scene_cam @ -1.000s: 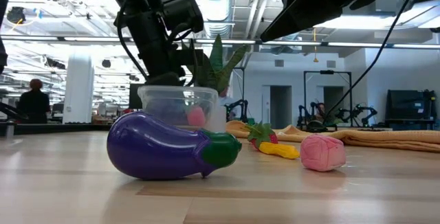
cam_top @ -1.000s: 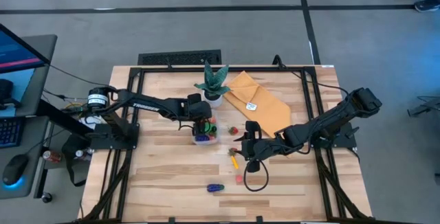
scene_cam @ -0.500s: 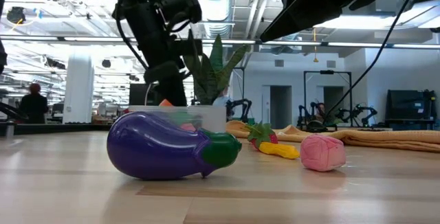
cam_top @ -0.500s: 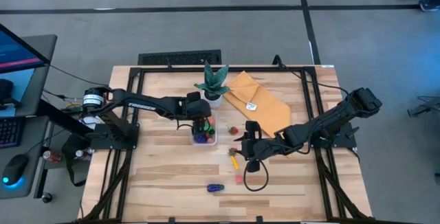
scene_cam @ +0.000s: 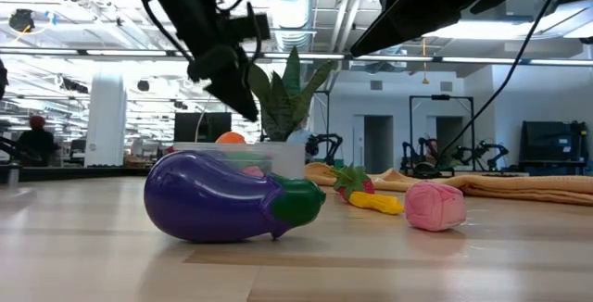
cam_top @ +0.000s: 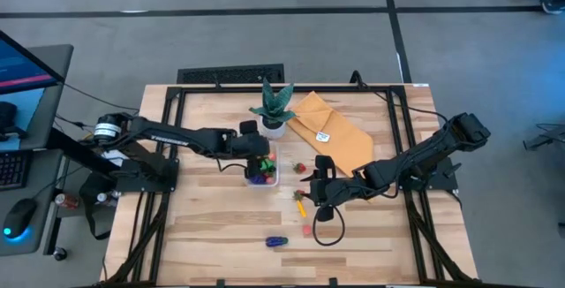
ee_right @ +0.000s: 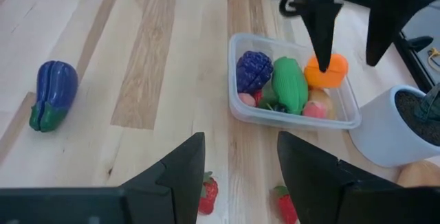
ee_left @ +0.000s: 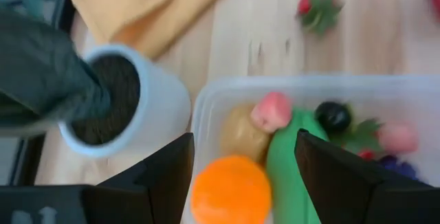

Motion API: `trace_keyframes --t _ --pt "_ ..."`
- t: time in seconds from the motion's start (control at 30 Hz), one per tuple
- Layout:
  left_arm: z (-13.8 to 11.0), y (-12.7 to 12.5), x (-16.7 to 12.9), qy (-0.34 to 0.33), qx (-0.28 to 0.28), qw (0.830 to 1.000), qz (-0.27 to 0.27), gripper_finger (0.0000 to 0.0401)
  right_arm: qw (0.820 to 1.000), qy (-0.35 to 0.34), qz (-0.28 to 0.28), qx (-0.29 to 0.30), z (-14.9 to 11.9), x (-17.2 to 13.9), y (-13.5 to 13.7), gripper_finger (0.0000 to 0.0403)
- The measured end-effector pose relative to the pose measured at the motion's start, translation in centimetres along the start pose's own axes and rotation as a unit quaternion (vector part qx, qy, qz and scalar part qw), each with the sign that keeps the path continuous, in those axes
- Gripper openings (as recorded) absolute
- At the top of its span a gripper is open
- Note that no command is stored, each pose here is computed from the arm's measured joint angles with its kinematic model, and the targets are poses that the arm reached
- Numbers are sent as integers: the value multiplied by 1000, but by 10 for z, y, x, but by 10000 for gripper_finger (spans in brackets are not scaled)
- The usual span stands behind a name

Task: Pick and placing Produce into tupperware
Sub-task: Put the peach into the transparent bin

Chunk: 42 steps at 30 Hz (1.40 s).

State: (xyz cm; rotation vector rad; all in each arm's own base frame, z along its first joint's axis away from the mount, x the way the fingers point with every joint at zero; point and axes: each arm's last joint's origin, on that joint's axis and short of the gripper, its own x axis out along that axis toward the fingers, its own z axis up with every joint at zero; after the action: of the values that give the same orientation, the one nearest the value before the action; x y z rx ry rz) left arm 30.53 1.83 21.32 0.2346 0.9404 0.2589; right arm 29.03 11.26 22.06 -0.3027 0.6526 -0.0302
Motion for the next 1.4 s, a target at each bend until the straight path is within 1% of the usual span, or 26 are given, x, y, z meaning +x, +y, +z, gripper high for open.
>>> trace_keyframes --t 0.1,0.2,0.43,0.5,0.63,0.73,0.8,0.93,1.1,1.23,1.4 --pt "4 -4 -17 -26 6 1000 3 241 1000 0 0 0 0 0 0 176" --pt "8 -9 -39 -61 13 998 -4 241 1000 3 0 3 -1 0 0 176" --pt "6 -30 -103 -140 33 989 -47 241 999 31 -2 26 -7 0 0 177" --pt "0 -37 -121 -153 40 985 -66 241 999 36 -3 31 -8 0 0 178" --pt "-10 -52 -156 -193 50 973 -115 241 998 35 0 44 -8 -2 3 177" --pt "-19 -66 -177 -212 59 964 -152 241 998 44 7 48 -10 -5 9 176" --pt "-25 -77 -187 -220 67 960 -161 241 997 50 12 49 -12 -7 14 176" --pt "-38 -98 -204 -236 76 958 -143 241 998 45 23 46 -12 -13 25 175" --pt "-55 -120 -214 -254 80 958 -106 241 998 38 17 46 -13 -19 35 173" --pt "-72 -134 -214 -264 73 957 -97 241 997 35 22 58 -13 -21 39 173" --pt "-95 -148 -205 -282 60 952 -101 241 996 35 37 76 -13 -25 45 171"
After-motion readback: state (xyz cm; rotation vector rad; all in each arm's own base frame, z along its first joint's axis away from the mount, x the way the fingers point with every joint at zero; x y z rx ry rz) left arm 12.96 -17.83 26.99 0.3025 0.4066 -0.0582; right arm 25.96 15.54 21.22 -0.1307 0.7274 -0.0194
